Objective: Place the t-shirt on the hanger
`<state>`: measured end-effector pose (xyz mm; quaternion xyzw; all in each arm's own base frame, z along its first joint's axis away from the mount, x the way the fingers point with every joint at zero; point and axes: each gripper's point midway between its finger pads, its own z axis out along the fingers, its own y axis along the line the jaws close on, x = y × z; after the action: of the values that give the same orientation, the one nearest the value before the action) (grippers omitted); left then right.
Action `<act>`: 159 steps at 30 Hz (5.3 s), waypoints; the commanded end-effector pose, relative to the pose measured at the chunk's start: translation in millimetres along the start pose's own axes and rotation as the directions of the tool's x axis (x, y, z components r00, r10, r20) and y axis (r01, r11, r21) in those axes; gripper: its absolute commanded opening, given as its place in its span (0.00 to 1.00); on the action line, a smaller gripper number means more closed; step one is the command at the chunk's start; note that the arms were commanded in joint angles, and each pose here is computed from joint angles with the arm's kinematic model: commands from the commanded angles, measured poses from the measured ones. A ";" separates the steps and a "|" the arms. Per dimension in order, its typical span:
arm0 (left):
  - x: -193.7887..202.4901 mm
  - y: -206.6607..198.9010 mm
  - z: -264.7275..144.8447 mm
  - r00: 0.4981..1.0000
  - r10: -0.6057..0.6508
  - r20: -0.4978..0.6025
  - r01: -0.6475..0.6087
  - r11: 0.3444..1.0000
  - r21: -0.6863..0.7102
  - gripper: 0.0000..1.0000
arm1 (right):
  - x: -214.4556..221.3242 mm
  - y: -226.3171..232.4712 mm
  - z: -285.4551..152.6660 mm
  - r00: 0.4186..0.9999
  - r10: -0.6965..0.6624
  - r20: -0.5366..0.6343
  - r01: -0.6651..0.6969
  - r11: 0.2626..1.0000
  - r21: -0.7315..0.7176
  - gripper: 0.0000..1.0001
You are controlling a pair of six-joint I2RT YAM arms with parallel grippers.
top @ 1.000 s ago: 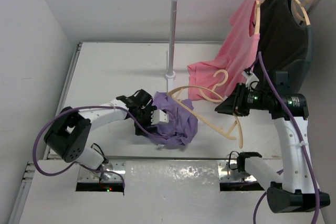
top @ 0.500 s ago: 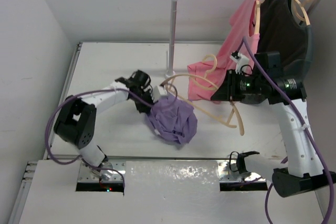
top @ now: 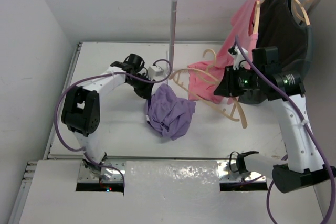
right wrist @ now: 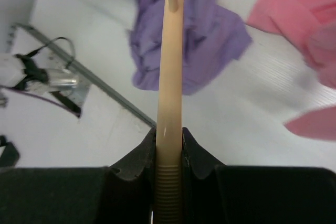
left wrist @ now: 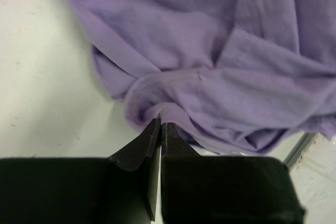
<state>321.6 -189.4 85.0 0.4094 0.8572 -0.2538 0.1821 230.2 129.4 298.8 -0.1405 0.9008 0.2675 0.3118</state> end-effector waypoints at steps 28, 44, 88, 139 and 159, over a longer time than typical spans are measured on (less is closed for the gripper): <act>-32.6 23.9 -25.5 0.998 -0.030 0.062 0.041 0.983 -0.178 0.00 | 61.0 61.5 96.3 0.990 -0.115 -0.087 0.110 0.992 -0.059 0.00; -30.1 24.9 -23.2 0.998 -0.023 0.055 0.033 0.983 -0.180 0.00 | 34.7 71.6 88.4 0.978 -0.196 -0.072 0.192 0.980 -0.054 0.00; -164.9 -63.9 -273.9 0.789 0.261 0.556 0.033 0.886 -0.463 0.00 | -100.0 162.6 77.5 0.692 -0.466 0.552 0.412 0.882 0.228 0.00; -73.5 -81.4 -170.3 0.312 0.890 0.333 -0.840 0.422 -0.342 0.79 | 16.9 121.5 170.2 0.691 -0.450 0.565 0.502 0.862 0.072 0.00; -51.7 -57.8 -93.2 0.428 0.883 0.191 -0.888 0.450 -0.094 0.44 | 13.4 133.1 158.7 0.652 -0.489 0.580 0.569 0.821 0.052 0.00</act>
<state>296.4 -190.5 206.8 0.7655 0.4874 -0.1759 0.3814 240.4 317.2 189.6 -0.3410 0.7085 0.2200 0.5773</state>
